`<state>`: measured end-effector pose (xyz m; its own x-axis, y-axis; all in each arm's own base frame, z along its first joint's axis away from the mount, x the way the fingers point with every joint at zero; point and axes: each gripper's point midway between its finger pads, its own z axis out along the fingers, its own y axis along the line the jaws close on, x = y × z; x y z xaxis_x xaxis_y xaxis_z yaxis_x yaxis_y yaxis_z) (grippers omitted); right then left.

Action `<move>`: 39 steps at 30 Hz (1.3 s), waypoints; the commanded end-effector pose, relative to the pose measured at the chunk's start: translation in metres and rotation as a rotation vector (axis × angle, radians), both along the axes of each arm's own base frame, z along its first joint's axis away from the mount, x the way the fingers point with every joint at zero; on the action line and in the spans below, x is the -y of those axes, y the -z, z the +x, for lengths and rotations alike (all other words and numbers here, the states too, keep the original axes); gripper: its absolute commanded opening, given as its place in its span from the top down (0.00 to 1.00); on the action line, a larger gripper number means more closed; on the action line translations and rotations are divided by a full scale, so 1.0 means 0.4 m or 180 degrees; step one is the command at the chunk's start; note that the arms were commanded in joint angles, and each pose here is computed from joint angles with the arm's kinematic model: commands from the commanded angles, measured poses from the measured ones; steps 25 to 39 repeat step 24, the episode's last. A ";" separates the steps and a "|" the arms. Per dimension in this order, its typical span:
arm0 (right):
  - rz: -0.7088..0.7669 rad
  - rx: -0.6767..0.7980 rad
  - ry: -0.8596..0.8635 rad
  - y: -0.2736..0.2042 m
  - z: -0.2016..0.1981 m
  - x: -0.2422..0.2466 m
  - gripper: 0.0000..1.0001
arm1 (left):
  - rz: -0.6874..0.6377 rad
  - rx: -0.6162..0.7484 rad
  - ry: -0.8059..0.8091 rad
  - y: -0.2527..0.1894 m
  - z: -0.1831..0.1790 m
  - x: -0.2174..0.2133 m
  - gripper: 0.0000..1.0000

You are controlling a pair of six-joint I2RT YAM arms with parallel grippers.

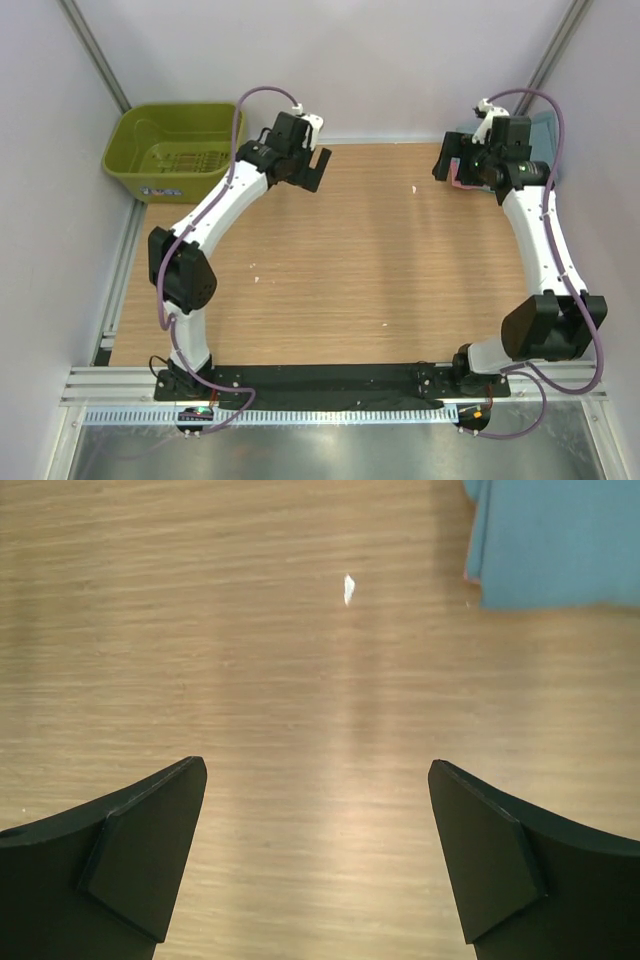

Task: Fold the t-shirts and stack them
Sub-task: Neatly place the folded tshirt to the corner

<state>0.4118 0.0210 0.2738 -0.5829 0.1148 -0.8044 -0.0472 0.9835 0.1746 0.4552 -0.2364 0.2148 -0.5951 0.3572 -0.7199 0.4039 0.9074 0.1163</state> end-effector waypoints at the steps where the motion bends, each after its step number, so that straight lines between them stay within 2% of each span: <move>1: 0.0125 0.0193 0.0372 -0.069 -0.061 0.024 0.00 | 0.0147 -0.0055 0.0079 -0.012 -0.055 -0.034 0.00; 5: 0.0214 0.0198 0.0350 -0.065 -0.146 0.010 0.00 | 0.0446 -0.0277 0.0554 0.033 -0.148 -0.019 0.00; 6: 0.0251 0.0345 0.0308 -0.095 -0.183 0.002 0.00 | 0.0561 -0.0357 0.0718 0.044 -0.187 -0.005 0.00; 7: 0.0294 0.0275 0.0258 -0.063 -0.206 -0.008 0.00 | 0.0694 -0.0368 0.0850 0.044 -0.203 -0.004 0.00; 9: 0.0403 0.0407 0.0133 -0.087 -0.263 -0.032 0.00 | 0.0873 -0.0464 0.0944 0.053 -0.239 -0.002 0.00; 14: 0.0493 0.0316 0.0009 -0.020 -0.351 -0.056 0.00 | 0.1143 -0.0605 0.1154 0.095 -0.269 -0.020 0.00; 18: 0.0504 0.0146 0.0084 0.028 -0.377 -0.052 0.00 | 0.1087 -0.0798 0.1239 0.126 -0.285 -0.005 0.01; 24: 0.0234 0.0178 0.0297 0.011 -0.357 -0.003 0.00 | 0.1014 -0.0772 0.1225 0.117 -0.266 0.017 0.00; 39: 0.0234 0.0178 0.0297 0.011 -0.357 -0.003 0.00 | 0.1014 -0.0772 0.1225 0.117 -0.266 0.017 0.00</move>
